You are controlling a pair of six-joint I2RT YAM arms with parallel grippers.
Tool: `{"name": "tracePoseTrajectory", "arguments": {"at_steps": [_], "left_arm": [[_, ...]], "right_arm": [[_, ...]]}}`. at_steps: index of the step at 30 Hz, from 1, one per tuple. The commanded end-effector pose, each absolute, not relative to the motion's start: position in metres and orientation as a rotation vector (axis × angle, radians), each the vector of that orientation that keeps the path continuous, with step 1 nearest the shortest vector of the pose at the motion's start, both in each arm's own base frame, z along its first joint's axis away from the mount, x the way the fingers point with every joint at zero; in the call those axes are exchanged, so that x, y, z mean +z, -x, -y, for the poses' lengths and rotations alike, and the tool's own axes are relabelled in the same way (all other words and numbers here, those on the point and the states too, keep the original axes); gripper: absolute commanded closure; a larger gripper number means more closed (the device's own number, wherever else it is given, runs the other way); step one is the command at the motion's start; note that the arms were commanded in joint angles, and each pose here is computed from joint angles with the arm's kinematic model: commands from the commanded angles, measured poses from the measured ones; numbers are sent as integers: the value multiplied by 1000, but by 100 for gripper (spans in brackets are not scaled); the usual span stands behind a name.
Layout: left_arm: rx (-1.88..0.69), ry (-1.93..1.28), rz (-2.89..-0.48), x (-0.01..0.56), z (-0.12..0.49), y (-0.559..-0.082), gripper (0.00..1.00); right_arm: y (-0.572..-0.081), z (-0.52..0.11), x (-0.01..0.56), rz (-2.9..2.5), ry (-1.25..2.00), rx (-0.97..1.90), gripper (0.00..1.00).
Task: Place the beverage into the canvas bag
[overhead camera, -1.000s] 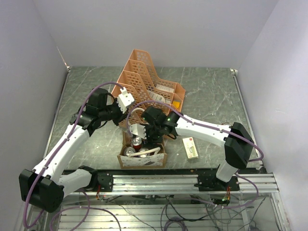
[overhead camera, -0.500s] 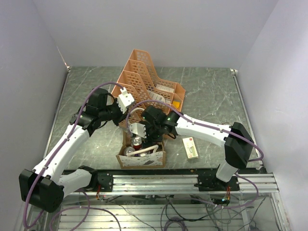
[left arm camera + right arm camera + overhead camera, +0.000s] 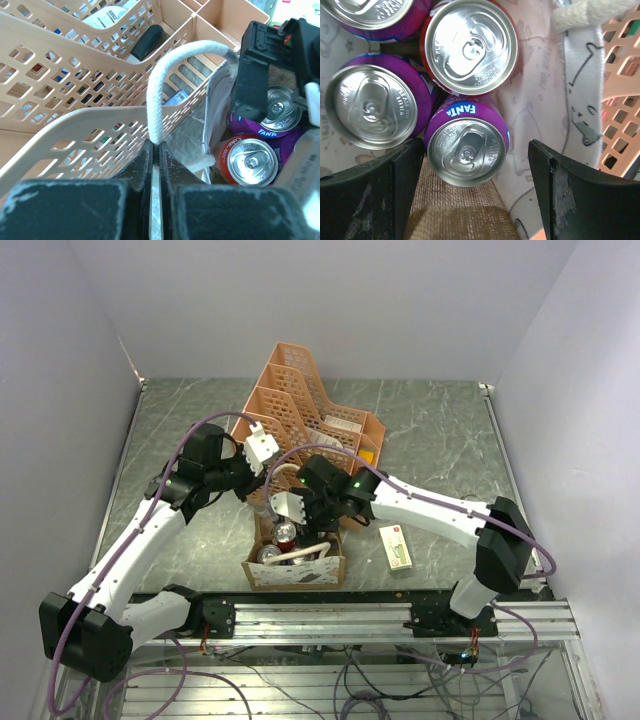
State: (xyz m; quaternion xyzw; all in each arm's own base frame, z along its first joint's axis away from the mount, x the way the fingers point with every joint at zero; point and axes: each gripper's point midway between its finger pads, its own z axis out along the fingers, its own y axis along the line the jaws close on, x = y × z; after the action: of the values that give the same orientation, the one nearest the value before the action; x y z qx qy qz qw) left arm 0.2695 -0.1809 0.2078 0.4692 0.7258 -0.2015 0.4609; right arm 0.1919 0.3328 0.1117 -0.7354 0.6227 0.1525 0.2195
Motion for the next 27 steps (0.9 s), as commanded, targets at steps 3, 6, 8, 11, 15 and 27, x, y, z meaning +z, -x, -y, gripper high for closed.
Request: {"name": "tracePoseTrajectory", "arguments": {"at_steps": [3, 6, 8, 11, 15, 27], "left_arm": [[-510, -1180, -1733, 215, 186, -267, 93], [-512, -1179, -1734, 215, 186, -267, 93], [-514, -1178, -1732, 216, 187, -267, 93], [-517, -1178, -1734, 216, 187, -267, 93], [-518, -1177, -1730, 218, 187, -267, 93], [-512, -1190, -1716, 221, 186, -263, 93]], "right_arm": [[-197, -346, 164, -1586, 1948, 480, 17], [-198, -346, 176, -1576, 1911, 483, 18], [-200, -346, 182, -1572, 1890, 473, 18], [-204, -345, 195, -1566, 1844, 452, 18], [-212, -343, 210, -1569, 1785, 428, 18], [-232, -312, 249, -1596, 1604, 483, 18]]}}
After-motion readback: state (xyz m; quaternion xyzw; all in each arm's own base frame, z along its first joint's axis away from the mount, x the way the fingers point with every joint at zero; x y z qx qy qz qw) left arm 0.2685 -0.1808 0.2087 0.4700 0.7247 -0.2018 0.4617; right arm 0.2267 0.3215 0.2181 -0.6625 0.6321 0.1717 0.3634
